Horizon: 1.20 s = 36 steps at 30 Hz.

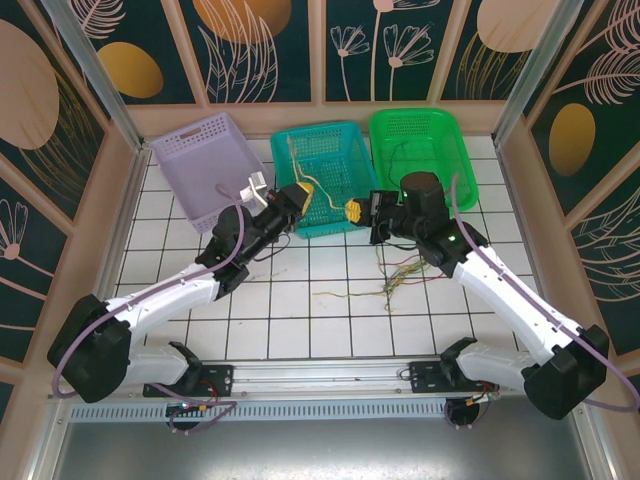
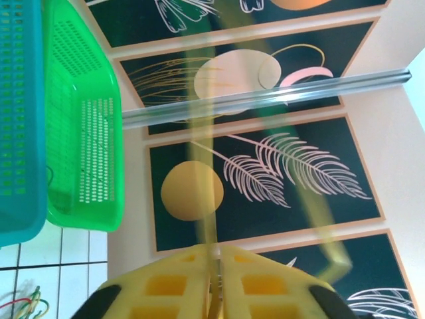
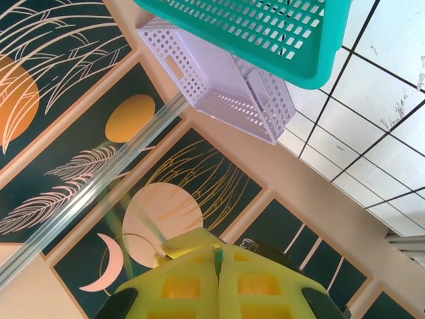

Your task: Untangle the cables

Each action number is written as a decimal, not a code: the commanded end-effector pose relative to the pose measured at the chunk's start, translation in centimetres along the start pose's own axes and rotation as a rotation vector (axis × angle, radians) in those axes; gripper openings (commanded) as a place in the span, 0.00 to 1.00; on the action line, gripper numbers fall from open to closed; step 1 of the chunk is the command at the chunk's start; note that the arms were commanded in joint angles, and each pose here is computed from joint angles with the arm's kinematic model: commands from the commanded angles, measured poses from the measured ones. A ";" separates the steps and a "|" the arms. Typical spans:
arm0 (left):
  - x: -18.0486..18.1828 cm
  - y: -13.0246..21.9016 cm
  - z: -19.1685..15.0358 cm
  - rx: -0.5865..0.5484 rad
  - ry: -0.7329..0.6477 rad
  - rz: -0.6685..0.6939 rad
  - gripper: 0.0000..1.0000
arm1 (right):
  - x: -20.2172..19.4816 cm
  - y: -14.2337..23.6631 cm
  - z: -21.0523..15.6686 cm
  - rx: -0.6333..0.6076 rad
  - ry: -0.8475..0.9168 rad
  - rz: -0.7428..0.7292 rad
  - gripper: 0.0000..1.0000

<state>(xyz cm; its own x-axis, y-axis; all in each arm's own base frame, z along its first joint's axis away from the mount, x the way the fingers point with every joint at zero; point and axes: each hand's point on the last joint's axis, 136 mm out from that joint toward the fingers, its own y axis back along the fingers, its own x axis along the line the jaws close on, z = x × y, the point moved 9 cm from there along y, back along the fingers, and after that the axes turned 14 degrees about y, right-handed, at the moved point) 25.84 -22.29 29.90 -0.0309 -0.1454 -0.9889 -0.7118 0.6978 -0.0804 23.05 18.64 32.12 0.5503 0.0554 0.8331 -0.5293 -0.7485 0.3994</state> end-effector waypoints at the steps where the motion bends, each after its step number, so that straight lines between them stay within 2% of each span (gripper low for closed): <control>1: -0.8 0.4 0.4 -0.039 -0.052 0.036 0.00 | 0.4 0.9 -0.2 -0.013 -0.032 0.047 0.00; 7: 1.4 1.6 1.0 -0.076 -0.313 0.351 0.00 | 1.9 2.7 2.0 -0.110 0.019 0.099 0.00; 13: 4.8 4.7 1.7 -0.091 -0.452 0.568 0.00 | 3.9 5.3 5.5 -0.198 0.099 0.120 0.00; 17: 6.2 6.3 2.4 -0.141 -0.526 0.684 0.00 | 4.8 7.3 8.1 -0.257 0.154 0.132 0.00; 21: 6.7 7.6 3.1 -0.185 -0.632 0.816 0.00 | 5.4 11.1 11.8 -0.376 0.209 0.105 0.00; 27: 7.3 8.8 3.6 -0.188 -0.738 0.910 0.00 | 6.5 16.5 16.9 -0.545 0.243 0.109 0.00; 32: 7.6 9.4 4.0 -0.214 -0.804 0.957 0.00 | 9.1 18.2 19.0 -0.655 0.302 0.052 0.00; 36: 7.5 9.6 4.2 -0.215 -0.854 0.974 0.00 | 10.8 18.4 20.1 -0.681 0.348 0.016 0.00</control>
<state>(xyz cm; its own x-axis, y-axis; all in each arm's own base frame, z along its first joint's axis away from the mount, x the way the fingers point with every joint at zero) 22.21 -17.66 24.10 -0.0112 0.7686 -0.6396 -0.7446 0.4205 0.5184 31.25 -3.83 37.64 0.4319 0.2240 0.8737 -0.7620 -0.4275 0.4863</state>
